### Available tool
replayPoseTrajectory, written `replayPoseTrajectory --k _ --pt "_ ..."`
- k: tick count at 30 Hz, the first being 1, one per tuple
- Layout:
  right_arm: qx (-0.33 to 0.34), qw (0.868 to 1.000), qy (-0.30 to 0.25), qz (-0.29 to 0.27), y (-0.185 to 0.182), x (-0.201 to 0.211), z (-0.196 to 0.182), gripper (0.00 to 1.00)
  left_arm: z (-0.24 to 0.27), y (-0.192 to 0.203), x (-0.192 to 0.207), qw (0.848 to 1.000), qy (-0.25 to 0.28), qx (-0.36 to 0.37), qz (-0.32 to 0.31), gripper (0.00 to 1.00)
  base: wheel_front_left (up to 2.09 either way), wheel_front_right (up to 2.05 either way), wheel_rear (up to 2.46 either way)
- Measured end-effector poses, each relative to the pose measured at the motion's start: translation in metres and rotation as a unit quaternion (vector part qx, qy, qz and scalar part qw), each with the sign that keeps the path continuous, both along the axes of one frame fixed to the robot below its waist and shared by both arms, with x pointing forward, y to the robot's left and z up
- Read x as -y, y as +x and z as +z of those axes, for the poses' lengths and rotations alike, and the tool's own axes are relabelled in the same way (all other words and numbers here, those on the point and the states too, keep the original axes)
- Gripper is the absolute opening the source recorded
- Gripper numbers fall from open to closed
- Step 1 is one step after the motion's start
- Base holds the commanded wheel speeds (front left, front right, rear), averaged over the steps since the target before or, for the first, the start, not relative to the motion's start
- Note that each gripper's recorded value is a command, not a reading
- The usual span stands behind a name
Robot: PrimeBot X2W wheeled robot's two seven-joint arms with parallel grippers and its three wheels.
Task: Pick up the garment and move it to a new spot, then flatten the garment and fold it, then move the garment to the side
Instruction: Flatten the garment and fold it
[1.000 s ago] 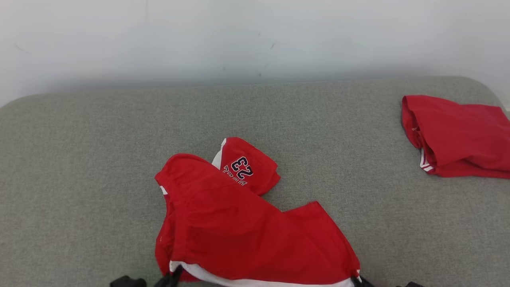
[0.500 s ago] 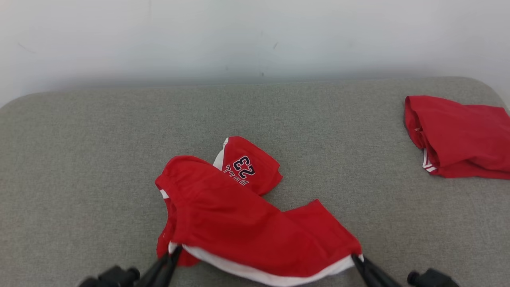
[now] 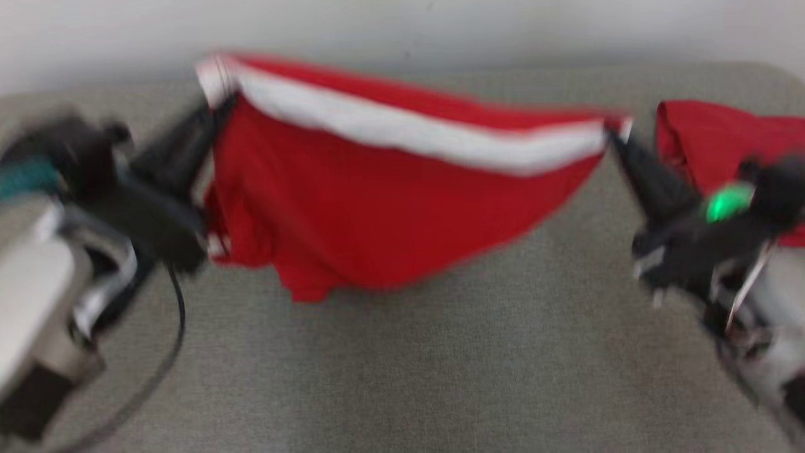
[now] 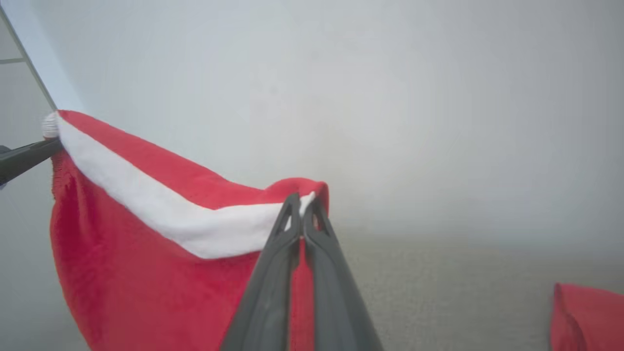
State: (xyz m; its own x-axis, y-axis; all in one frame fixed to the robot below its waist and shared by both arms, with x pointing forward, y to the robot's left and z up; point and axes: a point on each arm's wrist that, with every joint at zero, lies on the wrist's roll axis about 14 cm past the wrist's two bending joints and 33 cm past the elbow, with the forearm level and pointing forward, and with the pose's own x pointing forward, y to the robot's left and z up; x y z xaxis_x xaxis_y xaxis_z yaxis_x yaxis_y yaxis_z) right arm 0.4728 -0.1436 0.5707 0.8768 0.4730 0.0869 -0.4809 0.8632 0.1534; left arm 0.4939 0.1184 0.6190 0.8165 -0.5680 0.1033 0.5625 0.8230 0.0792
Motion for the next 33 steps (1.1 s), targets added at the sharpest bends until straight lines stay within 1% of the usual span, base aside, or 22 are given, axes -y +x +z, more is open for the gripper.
replayPoseTrajectory --k 2,4,6,8,10,12,14,17,22,29,33 --pt "0.019 1.0 0.013 0.0 0.029 0.001 0.028 0.0 0.028 0.024 0.005 1.0 -0.011 0.016 -0.009 0.0 0.0 0.0 0.0" --pt "0.041 0.999 0.013 -0.001 0.056 0.003 0.054 0.0 0.054 0.045 0.014 0.999 -0.019 0.03 -0.022 0.0 0.0 0.0 0.0" --pt "0.054 0.998 0.027 -0.004 0.082 0.005 0.078 0.0 0.069 0.063 0.024 0.999 -0.016 0.035 -0.036 0.0 0.0 0.0 0.0" --pt "0.064 0.997 0.035 -0.01 0.105 0.007 0.096 0.0 0.087 0.083 0.028 0.998 -0.038 0.037 -0.041 0.0 0.0 0.0 0.0" --pt "0.071 0.995 0.064 -0.018 0.126 0.012 0.115 0.0 0.108 0.103 0.027 0.996 -0.057 0.051 -0.038 0.0 0.0 0.0 0.0" --pt "0.073 0.994 0.072 -0.027 0.146 0.018 0.127 0.0 0.121 0.119 0.031 0.996 -0.059 0.06 -0.041 0.0 0.0 0.0 0.0" --pt "0.075 0.993 0.078 -0.043 0.163 0.029 0.136 0.0 0.13 0.133 0.036 0.994 -0.081 0.065 -0.047 0.0 0.0 0.0 0.0" --pt "0.081 0.992 0.072 -0.065 0.184 0.043 0.144 0.0 0.134 0.15 0.046 0.991 -0.102 0.064 -0.059 0.0 0.0 0.0 0.0" --pt "0.091 0.99 0.059 -0.084 0.208 0.054 0.148 0.0 0.122 0.171 0.062 0.99 -0.102 0.057 -0.076 0.0 0.0 0.0 0.0" --pt "0.081 0.991 0.032 -0.097 0.225 0.058 0.127 0.0 0.1 0.188 0.073 0.99 -0.102 0.042 -0.084 0.0 0.0 0.0 0.0" --pt "0.077 0.992 0.031 -0.099 0.228 0.059 0.119 0.0 0.088 0.192 0.07 0.991 -0.102 0.035 -0.08 0.0 0.0 0.0 0.0"
